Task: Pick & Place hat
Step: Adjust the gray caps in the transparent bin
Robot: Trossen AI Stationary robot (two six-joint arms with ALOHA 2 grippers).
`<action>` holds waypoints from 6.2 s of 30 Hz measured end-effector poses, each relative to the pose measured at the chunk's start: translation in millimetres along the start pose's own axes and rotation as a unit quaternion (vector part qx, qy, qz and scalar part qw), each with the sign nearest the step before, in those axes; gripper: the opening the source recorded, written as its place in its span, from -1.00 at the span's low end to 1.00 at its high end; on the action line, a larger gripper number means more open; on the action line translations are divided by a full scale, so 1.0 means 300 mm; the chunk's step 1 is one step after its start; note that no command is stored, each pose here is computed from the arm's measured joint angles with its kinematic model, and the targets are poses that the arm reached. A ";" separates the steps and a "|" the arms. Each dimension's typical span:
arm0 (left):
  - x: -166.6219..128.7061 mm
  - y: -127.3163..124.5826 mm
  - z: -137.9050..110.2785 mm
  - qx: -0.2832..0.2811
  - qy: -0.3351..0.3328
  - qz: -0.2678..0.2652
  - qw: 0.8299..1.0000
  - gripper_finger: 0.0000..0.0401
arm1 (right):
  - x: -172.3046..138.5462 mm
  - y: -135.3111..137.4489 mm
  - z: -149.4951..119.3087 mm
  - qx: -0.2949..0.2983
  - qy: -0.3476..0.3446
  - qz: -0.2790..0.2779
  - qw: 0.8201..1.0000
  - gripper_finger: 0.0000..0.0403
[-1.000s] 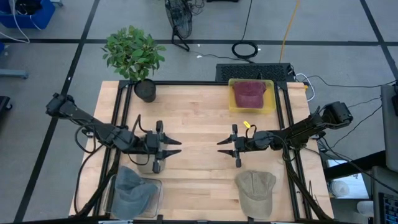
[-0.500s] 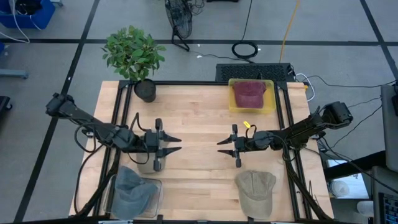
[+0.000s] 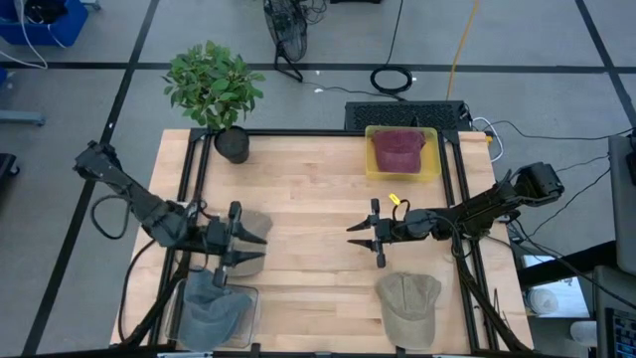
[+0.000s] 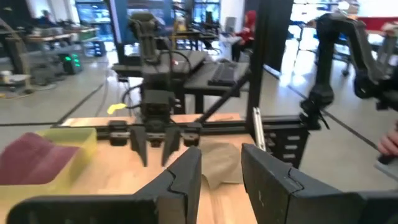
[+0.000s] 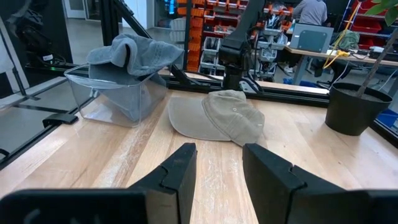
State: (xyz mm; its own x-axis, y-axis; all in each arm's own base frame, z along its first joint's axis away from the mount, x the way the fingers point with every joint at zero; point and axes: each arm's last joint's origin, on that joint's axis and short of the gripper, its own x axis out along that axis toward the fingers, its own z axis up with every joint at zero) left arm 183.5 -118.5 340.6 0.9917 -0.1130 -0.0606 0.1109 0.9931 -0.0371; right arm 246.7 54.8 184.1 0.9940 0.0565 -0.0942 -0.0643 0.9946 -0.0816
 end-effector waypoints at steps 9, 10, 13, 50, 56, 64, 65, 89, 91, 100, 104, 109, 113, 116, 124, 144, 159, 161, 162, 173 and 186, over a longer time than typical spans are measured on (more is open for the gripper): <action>-0.030 0.012 0.005 0.018 0.005 0.039 0.999 -0.41 | -0.002 -0.005 0.040 0.089 -0.061 -0.001 0.994 -0.40; -0.033 0.015 0.004 0.022 0.007 0.041 0.999 -0.41 | -0.003 -0.008 0.045 0.090 -0.069 -0.002 0.994 -0.40; -0.051 0.026 0.010 0.025 0.009 0.044 0.999 -0.41 | -0.004 -0.014 0.059 0.095 -0.092 -0.006 0.991 -0.40; -0.126 0.034 0.030 0.017 0.002 0.058 0.998 -0.41 | 0.740 0.259 0.188 0.060 -0.088 0.128 0.986 -0.40; -0.107 0.015 -0.009 -0.018 0.040 0.056 0.997 -0.41 | 0.727 0.257 0.158 0.009 -0.005 0.126 0.992 -0.40; -0.022 -0.050 -0.075 -0.051 0.122 0.032 0.991 -0.41 | 0.494 0.178 0.262 -0.032 0.014 0.059 0.998 -0.40; -0.017 -0.062 -0.081 -0.061 0.147 0.014 0.987 -0.41 | 0.453 0.166 0.261 -0.030 0.010 0.054 0.998 -0.40; -0.035 -0.294 -0.186 -0.251 0.632 0.100 0.726 -0.41 | -0.051 0.055 0.067 0.102 -0.107 0.016 0.989 -0.40; -0.008 -0.293 -0.228 -0.284 0.641 0.077 0.709 -0.41 | -0.052 0.054 0.072 0.104 -0.115 0.016 0.988 -0.40; 0.034 -0.288 -0.406 -0.384 0.671 -0.004 0.635 -0.41 | -0.052 0.051 0.072 0.106 -0.115 0.000 0.988 -0.40; 0.036 -0.296 -0.421 -0.405 0.674 -0.024 0.617 -0.41 | -0.052 0.050 0.072 0.107 -0.115 -0.005 0.988 -0.40; 0.027 -0.266 -0.404 -0.404 0.675 -0.011 0.617 -0.41 | -0.051 0.051 0.068 0.105 -0.109 -0.006 0.988 -0.40; 0.009 -0.217 -0.413 -0.388 0.686 0.062 0.613 -0.41 | -0.050 0.051 0.068 0.107 -0.108 -0.005 0.988 -0.40; -0.014 -0.191 -0.423 -0.381 0.710 0.117 0.580 -0.41 | -0.050 0.051 0.067 0.107 -0.108 -0.005 0.988 -0.40; -0.027 -0.194 -0.425 -0.388 0.721 0.134 0.559 -0.41 | -0.050 0.051 0.064 0.104 -0.103 -0.006 0.989 -0.40; -0.047 -0.099 -0.109 -0.259 0.542 0.044 0.798 -0.41 | -0.050 0.051 0.065 0.082 -0.103 -0.009 0.991 -0.40; -0.033 -0.299 -0.023 -0.146 0.549 -0.052 0.821 -0.41 | -0.037 -0.003 0.057 0.049 -0.095 -0.046 0.993 -0.40; -0.038 -0.314 -0.050 -0.131 0.582 -0.053 0.801 -0.41 | -0.037 -0.003 0.054 0.049 -0.091 -0.047 0.994 -0.40; -0.038 -0.317 -0.056 -0.125 0.591 -0.056 0.795 -0.40 | -0.037 -0.003 0.054 0.050 -0.091 -0.047 0.994 -0.40; 0.001 -0.335 -0.030 -0.319 0.609 -0.049 0.725 0.35 | -0.036 -0.023 0.041 0.083 -0.074 -0.117 0.987 -0.40; 0.010 -0.344 -0.096 -0.338 0.596 0.039 0.727 0.87 | -0.033 -0.064 0.046 0.083 -0.084 -0.150 0.982 -0.40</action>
State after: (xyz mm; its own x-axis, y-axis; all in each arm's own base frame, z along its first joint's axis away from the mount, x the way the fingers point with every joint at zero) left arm 173.1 -222.0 315.6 0.1877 -0.4026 -0.8959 -0.4000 0.8018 -0.4440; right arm 239.4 36.3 200.2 0.9675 -0.2413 0.0755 0.2351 0.9685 0.0824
